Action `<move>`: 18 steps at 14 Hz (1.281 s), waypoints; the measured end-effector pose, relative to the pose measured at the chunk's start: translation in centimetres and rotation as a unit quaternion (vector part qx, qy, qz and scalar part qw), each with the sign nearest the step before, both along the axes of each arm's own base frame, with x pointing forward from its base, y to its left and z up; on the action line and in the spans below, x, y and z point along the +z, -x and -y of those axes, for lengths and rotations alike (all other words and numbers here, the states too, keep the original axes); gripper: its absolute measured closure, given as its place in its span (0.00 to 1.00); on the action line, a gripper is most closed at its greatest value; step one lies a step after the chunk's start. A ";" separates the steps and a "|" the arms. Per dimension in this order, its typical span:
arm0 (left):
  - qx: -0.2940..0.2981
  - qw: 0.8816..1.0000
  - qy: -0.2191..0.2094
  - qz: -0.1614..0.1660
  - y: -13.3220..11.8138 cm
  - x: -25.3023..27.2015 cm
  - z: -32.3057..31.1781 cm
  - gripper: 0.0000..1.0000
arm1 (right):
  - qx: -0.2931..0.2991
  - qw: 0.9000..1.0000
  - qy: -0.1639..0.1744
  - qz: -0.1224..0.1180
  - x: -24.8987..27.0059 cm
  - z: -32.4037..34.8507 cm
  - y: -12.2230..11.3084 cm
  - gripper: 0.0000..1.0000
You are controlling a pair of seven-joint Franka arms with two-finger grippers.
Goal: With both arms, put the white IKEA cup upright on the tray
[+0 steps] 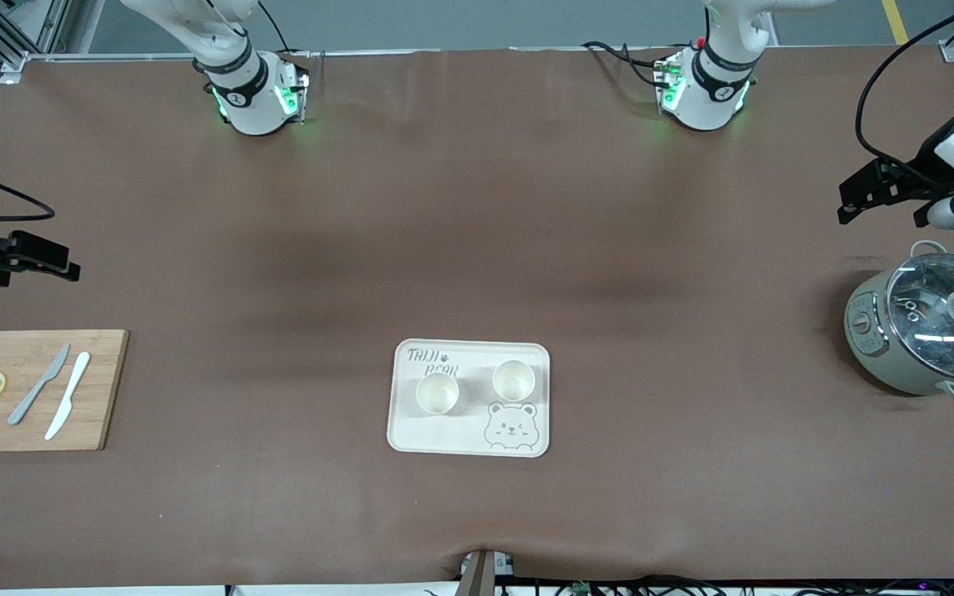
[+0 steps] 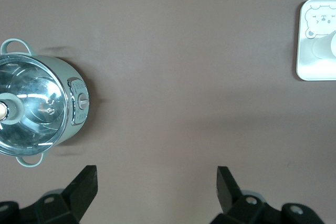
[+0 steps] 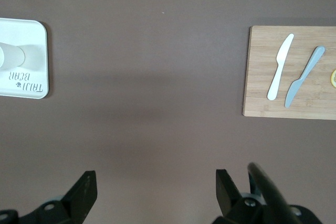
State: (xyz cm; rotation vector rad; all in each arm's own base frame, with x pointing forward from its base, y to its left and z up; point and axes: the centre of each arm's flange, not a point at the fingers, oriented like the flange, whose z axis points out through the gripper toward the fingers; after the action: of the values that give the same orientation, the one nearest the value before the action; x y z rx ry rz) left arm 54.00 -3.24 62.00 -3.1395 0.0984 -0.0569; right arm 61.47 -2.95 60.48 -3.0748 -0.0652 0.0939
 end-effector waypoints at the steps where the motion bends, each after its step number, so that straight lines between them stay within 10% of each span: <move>1: 0.000 1.000 0.000 0.000 0.0 0.0 0.0 0.00 | 0.000 1.000 0.001 -0.001 0.2 0.0 0.2 0.00; 18: 0.000 1.000 0.000 -0.001 -0.2 -0.2 0.0 0.00 | -0.047 0.999 0.006 -0.006 0.6 -6.8 0.5 0.00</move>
State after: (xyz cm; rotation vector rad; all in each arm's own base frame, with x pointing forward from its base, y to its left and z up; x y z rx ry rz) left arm 54.17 -3.26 61.77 -3.1396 0.0988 -0.0540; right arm 60.97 3.83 61.10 -3.0823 0.0804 0.1098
